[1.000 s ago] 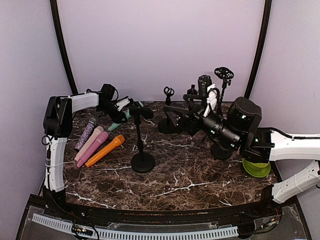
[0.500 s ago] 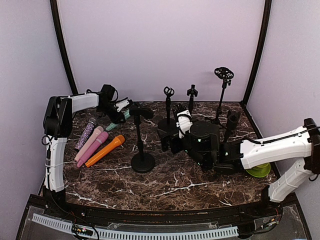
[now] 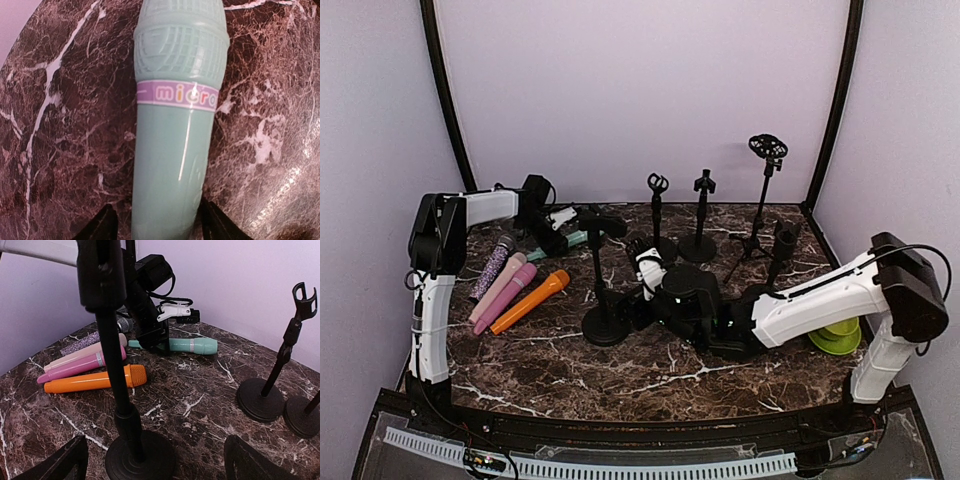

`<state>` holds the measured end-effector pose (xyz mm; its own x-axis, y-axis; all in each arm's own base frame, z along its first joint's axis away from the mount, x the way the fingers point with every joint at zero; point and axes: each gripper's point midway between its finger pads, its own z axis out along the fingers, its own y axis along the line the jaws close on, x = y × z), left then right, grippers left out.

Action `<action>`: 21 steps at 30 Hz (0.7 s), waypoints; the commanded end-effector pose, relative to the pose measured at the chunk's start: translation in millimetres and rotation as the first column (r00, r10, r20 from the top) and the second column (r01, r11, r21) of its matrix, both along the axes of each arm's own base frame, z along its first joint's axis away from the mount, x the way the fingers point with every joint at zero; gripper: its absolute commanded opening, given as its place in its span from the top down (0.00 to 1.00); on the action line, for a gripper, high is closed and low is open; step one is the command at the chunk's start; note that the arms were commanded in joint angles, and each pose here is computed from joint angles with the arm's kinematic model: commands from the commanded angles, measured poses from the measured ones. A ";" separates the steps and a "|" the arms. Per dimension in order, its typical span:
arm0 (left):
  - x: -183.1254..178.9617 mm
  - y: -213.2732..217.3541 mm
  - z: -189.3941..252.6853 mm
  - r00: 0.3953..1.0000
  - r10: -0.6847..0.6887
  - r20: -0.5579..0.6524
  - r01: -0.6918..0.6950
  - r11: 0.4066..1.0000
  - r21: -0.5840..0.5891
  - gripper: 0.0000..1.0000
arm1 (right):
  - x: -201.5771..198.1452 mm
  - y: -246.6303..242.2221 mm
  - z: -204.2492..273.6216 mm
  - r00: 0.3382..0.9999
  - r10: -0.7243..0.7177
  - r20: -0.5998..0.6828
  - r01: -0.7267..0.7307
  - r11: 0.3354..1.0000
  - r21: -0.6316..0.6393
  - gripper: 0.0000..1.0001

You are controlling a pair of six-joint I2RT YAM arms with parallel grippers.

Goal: Remove the microphone from the stand
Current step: Place the microphone at the center of the board.

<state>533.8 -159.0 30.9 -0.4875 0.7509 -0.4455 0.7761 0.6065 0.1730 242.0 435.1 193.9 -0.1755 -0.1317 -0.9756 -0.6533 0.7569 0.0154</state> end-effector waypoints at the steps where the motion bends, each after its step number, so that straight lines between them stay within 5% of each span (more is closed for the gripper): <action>1: -11.8 4.3 6.7 0.998 0.015 -0.057 -0.013 0.999 0.030 0.39 | -1.6 25.3 8.1 0.998 0.057 0.014 -0.058 0.992 0.108 0.06; 13: -43.8 -5.6 112.6 0.999 0.019 -0.048 -0.026 0.988 -0.154 0.24 | 25.7 50.3 -18.4 0.998 0.030 0.046 -0.035 0.994 0.101 0.18; 21: -86.0 -9.6 174.1 0.999 0.029 -0.034 -0.038 0.954 -0.297 0.09 | 32.5 52.4 -23.4 0.998 0.027 0.053 -0.032 0.995 0.093 0.39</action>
<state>482.6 -165.0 174.4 -0.5057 0.6290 -0.5904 0.7566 0.6522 0.0468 268.6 480.8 155.0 -0.1528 -0.1002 -0.9832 -0.6750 0.7372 0.0298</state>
